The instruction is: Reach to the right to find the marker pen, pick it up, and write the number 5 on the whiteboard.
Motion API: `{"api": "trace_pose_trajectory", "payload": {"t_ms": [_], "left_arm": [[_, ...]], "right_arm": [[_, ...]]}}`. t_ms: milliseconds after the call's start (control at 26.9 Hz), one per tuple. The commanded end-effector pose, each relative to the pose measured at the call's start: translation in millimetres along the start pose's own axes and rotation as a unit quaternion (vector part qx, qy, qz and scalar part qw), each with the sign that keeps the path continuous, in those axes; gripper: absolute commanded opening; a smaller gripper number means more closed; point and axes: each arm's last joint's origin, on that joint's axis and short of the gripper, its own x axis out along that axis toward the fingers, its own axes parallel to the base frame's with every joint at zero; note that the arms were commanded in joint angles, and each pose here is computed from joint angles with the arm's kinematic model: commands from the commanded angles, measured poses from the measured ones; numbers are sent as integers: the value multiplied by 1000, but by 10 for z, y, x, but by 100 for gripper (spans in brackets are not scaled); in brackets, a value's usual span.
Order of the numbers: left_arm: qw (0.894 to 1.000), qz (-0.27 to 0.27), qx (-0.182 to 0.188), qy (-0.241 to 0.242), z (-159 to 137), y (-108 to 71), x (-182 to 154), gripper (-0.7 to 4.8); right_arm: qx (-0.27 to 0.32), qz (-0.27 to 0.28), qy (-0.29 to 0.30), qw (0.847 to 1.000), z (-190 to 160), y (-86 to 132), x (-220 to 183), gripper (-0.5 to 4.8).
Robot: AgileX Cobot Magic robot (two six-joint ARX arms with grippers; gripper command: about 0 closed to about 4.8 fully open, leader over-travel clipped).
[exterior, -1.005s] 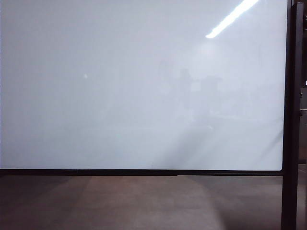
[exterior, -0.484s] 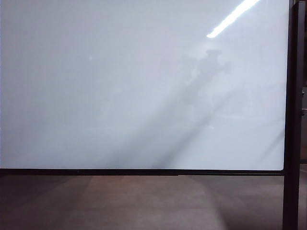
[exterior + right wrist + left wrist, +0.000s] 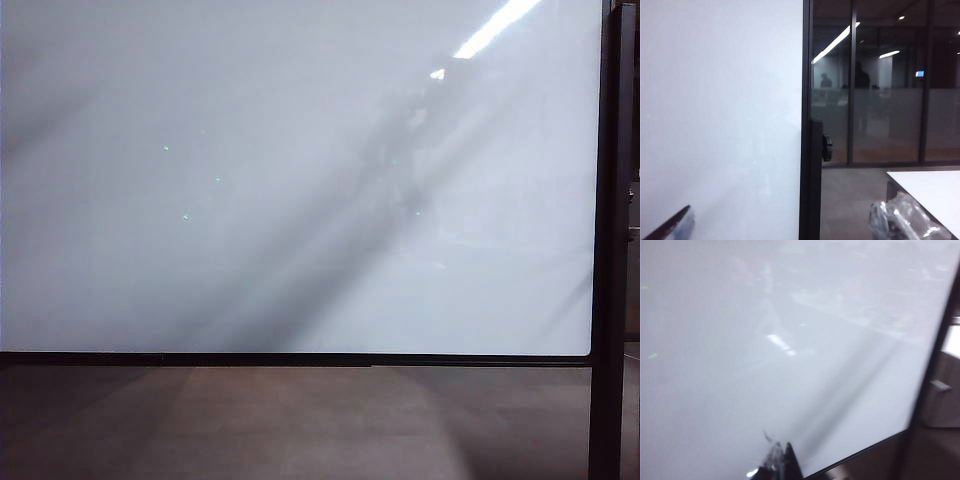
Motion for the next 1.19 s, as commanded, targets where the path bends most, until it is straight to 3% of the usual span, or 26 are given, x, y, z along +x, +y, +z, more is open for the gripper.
{"api": "trace_pose_trajectory", "payload": {"t_ms": [37, 260, 521, 707, 930, 1191], "left_arm": [[999, -51, 3, 1, 240, -161, 240, -5], [992, -115, 24, 33, 251, -392, 735, -5], [980, -176, 19, 92, -194, -562, 1452, -5], [974, -207, 12, 92, -555, -683, 1883, -5], [972, -211, 11, 104, -936, -772, 2266, -5], [972, -209, 15, 107, -1016, -785, 2343, -5]], "right_arm": [[17, 50, 35, 998, -83, -63, 230, 479], [22, 45, 90, 995, -452, -266, 578, 479], [31, 43, 124, 991, -1057, -443, 987, 479], [14, 57, 137, 989, -1484, -500, 1163, 479], [-12, 52, 170, 984, -2148, -639, 1426, 479], [-8, 62, 180, 982, -2632, -779, 1959, 479]]}}
